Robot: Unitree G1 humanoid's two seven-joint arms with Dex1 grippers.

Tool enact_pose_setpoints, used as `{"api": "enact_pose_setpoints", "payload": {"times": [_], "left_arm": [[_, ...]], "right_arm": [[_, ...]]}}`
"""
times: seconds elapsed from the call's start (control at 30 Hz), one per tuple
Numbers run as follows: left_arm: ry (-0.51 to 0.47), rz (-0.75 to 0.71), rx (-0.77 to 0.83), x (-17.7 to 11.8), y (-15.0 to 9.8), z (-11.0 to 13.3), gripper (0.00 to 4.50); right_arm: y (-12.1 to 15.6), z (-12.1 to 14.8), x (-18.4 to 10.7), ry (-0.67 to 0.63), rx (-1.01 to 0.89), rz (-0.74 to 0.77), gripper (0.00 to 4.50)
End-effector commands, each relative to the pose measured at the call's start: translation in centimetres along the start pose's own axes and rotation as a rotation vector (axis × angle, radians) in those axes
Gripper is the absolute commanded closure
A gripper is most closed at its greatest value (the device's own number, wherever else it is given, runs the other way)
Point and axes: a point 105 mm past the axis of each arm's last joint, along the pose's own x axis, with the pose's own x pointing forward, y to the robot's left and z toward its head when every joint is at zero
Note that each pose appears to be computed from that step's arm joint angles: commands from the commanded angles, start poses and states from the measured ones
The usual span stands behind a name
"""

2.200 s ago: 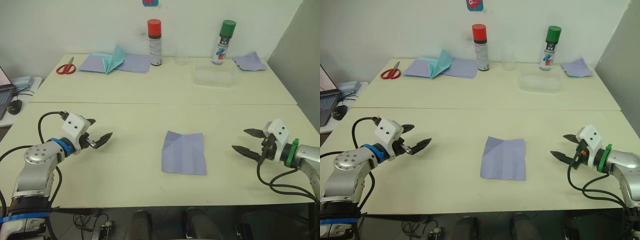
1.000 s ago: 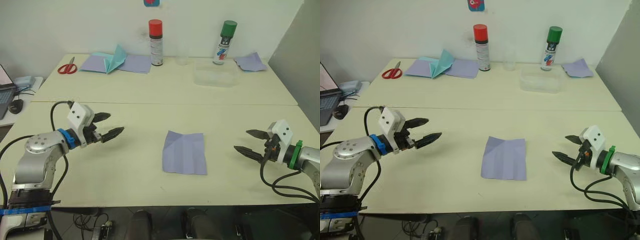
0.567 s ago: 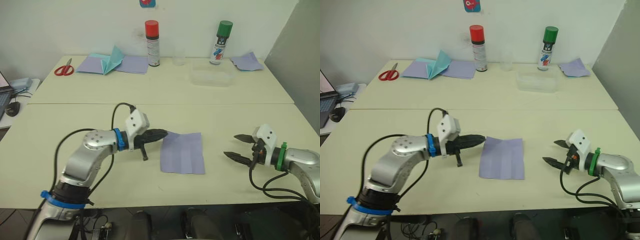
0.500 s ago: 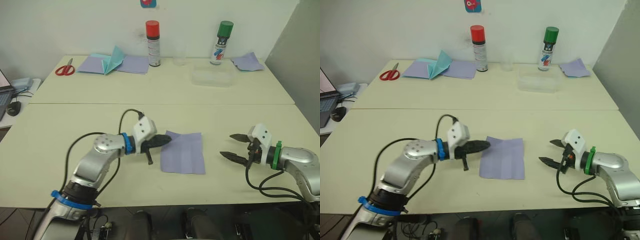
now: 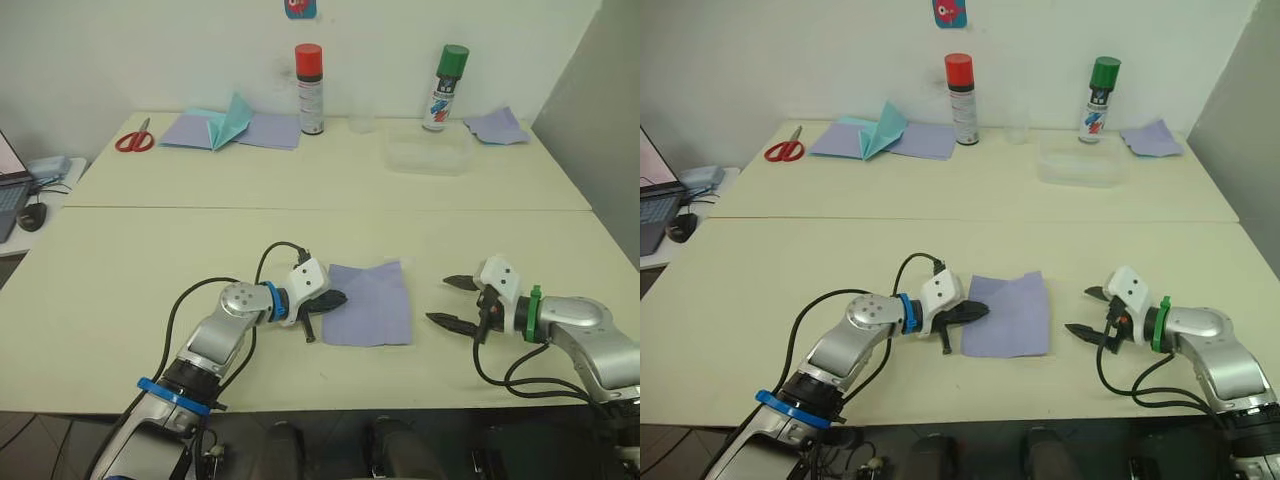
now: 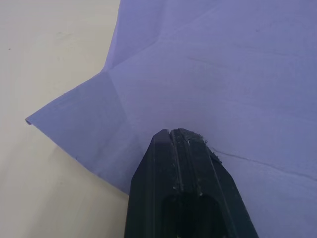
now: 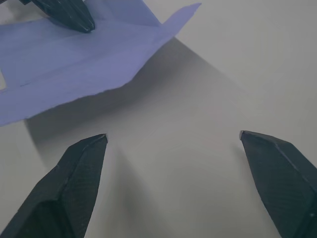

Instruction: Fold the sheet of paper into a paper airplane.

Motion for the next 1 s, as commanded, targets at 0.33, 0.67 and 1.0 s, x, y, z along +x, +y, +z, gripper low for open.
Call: {"api": "enact_pose_setpoints", "payload": {"times": [0.33, 0.67, 1.0], "left_arm": [[0.060, -0.020, -0.047, 0.5, -0.6, -1.7, 4.50], [0.064, -0.028, -0.067, 1.0, -1.0, -2.0, 4.50], [0.075, -0.037, -0.084, 1.0, -1.4, -2.6, 4.50]], "right_arm": [[1.9, 1.8, 2.4, -0.108, 0.035, 0.077, 4.24], [3.2, 6.4, 4.2, -0.291, 0.138, 0.153, 4.46], [5.5, 6.6, 7.3, -0.258, 0.085, 0.216, 4.46]]}}
